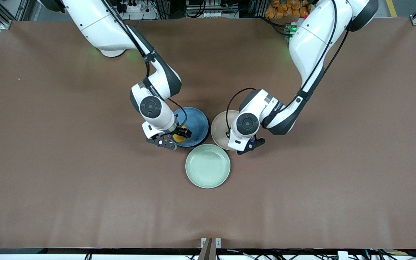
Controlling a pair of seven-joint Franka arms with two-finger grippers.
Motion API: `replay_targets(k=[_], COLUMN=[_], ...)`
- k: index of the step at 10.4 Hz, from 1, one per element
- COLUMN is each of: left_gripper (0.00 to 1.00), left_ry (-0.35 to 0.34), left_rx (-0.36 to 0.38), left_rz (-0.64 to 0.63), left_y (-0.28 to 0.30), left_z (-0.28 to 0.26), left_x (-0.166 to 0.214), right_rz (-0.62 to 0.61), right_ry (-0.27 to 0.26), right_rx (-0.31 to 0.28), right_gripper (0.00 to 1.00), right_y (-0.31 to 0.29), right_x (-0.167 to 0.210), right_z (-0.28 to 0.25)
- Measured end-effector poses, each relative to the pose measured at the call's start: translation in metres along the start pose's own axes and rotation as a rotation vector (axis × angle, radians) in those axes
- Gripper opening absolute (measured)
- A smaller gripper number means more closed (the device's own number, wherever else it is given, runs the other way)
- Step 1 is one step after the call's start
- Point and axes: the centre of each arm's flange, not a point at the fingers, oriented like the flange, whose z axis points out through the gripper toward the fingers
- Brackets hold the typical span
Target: Pick lemon and lettuce from blue and beige plates
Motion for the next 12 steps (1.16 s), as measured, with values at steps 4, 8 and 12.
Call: replay_targets(k=[4,8,12], left_gripper=[0.02,0.02,0.02], left_ry=[0.095,0.108,0.002], left_rx=[-0.072,-0.033,0.012], left_rz=[-0.089,0.012,0.120], left_y=[-0.042,-0.145,-0.263], left_z=[-0.124,-0.197,-0.165], left_x=[0.036,0.111,0.202], right_rz=[0.002,-0.001,-0.007], right_ry=[0.016,0.024,-0.011], right_rx=[-0.010,0.001,-0.054], right_gripper=[0.86,0.61,0.61], right_y=[-0.004,-0.009,-0.026], right_x=[-0.006,-0.005,0.012], right_z=[0.017,0.011,-0.033])
